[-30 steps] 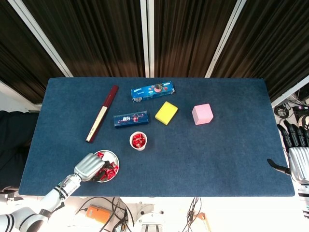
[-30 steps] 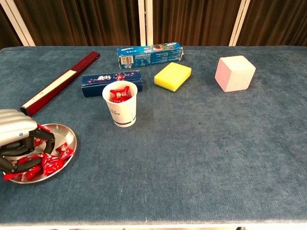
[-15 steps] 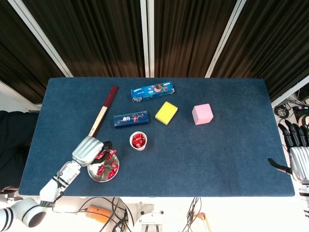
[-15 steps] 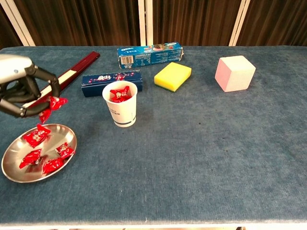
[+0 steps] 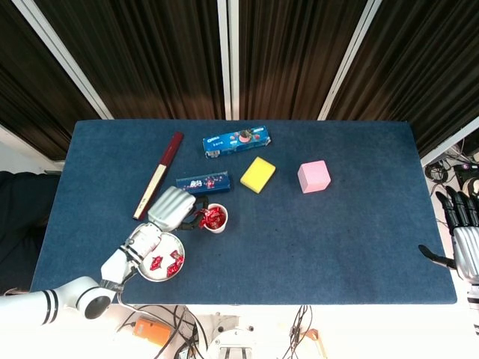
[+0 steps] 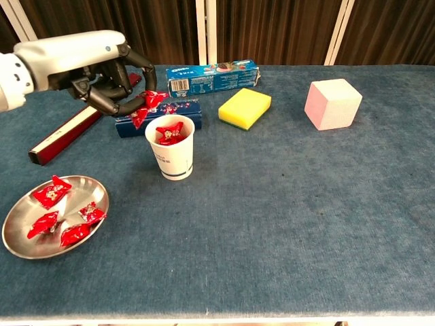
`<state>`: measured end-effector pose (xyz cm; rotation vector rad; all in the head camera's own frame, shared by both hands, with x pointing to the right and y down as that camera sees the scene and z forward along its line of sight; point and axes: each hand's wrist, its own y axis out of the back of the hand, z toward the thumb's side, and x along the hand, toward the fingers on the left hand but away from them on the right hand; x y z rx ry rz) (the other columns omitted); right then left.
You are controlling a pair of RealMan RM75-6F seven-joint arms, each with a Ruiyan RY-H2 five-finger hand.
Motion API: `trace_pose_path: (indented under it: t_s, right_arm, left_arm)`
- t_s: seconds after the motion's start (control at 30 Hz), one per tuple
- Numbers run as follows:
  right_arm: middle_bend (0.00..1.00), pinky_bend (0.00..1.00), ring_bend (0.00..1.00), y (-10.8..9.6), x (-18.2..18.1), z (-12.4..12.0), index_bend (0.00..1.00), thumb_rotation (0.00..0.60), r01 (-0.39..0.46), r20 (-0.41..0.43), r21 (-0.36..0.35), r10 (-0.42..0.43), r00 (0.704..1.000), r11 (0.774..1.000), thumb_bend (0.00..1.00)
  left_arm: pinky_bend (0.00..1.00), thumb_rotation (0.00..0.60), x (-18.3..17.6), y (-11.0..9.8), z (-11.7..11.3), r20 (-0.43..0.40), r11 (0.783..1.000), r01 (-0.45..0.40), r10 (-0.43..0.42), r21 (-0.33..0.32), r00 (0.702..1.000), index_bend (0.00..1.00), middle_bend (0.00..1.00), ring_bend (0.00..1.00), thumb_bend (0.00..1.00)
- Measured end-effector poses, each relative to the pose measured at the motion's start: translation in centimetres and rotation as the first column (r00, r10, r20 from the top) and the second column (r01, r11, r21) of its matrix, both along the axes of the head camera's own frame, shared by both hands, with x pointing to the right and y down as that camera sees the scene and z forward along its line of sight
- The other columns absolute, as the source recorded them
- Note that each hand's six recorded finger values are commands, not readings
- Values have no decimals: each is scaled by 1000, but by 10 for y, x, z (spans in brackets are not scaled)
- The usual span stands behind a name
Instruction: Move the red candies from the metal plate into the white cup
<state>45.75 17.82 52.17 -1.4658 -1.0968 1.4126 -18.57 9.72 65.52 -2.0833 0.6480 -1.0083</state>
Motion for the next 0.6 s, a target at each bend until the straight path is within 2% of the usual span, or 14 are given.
trace_pose_path:
  t_s: [0.13,0.3,0.43,0.6]
  right_arm:
    - [36,81,0,0,2,1,0,600,-3,2,-3,3,1000,1000,236]
    - [36,81,0,0,5,1,0,600,-9,2,-2,9,1000,1000,236]
    - [36,81,0,0,6,1,0,600,-10,3,-3,10,1000,1000,236]
    - [36,82,0,0,4,0,0,600,-2,7,2,2,1000,1000,236]
  left_arm:
    - [813,600,15,-4,10,15,1000,-3,3,-26,1000,518,946,851,384]
    - [814,600,22,-5,21,46,999,3,-1,-41,999,385,946,851,266]
    - [814,600,20,-5,20,58,1000,17,-16,-24,998,351,946,851,216]
    - [814,600,7,-4,9,68,1000,24,-25,14,997,349,946,851,215]
